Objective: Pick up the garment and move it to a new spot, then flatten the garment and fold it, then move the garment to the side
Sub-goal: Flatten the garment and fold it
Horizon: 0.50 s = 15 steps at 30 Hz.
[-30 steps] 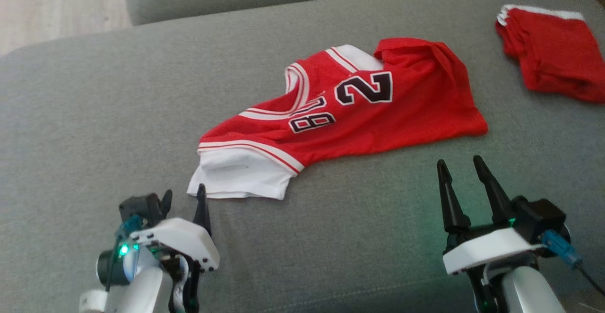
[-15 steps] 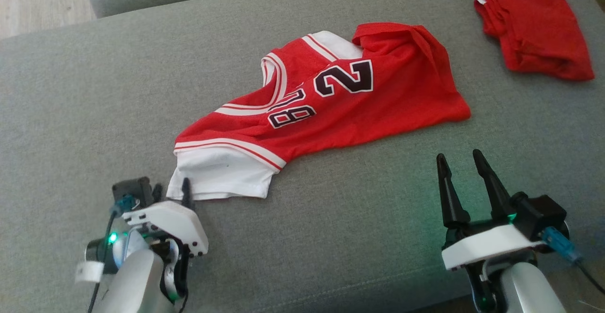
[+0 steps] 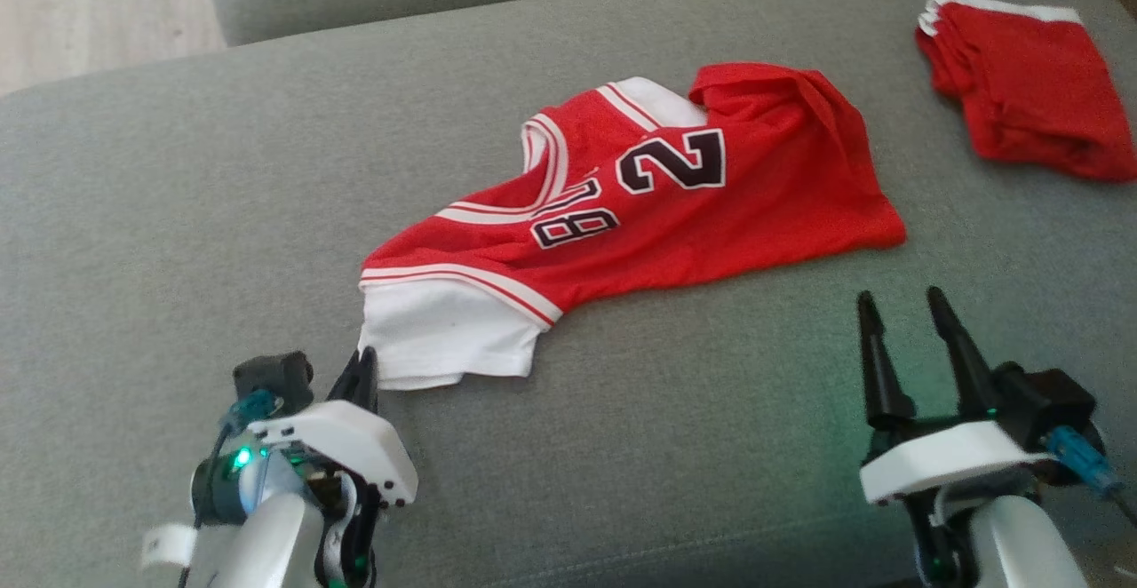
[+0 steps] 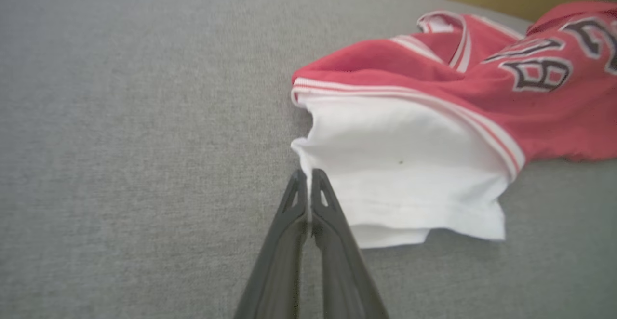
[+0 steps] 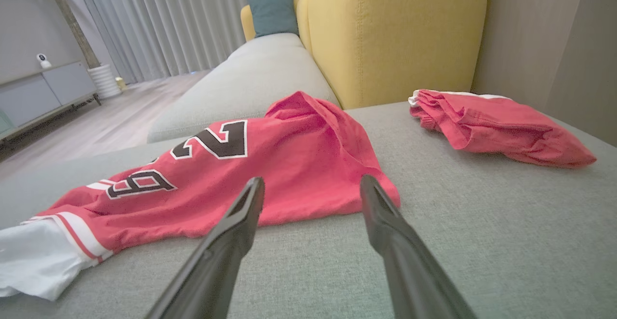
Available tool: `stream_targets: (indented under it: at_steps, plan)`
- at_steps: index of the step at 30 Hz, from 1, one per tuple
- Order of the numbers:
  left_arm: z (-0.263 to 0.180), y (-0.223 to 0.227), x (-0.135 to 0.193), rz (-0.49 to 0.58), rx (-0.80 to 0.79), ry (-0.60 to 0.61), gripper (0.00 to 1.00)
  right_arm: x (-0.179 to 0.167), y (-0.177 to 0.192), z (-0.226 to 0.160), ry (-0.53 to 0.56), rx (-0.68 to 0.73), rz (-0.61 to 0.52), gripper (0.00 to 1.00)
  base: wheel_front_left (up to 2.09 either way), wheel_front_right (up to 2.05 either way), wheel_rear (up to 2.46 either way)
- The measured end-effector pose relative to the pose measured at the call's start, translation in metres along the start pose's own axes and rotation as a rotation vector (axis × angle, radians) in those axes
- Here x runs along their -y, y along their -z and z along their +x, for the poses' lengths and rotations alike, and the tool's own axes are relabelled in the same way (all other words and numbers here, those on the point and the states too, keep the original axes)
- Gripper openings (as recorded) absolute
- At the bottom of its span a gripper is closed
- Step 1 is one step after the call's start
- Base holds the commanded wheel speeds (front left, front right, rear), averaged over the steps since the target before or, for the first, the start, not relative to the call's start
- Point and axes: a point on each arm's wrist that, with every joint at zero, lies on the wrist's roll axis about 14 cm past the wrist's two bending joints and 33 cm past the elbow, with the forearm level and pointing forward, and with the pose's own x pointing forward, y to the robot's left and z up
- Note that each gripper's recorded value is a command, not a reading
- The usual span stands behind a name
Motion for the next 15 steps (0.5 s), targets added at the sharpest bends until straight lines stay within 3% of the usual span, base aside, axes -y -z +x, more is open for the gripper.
stream_targets:
  at_steps: [9,15]
  plan:
    - [-0.056,-0.041,-0.032,-0.108,0.210,-0.094,0.00,0.011,0.020,-0.007,0.028,-0.110,-0.030,1.00,0.00,0.00,0.00]
    - [-0.101,-0.045,-0.050,-0.146,0.248,-0.168,0.00,0.009,0.034,-0.009,0.021,-0.171,-0.012,1.00,0.00,0.00,0.00]
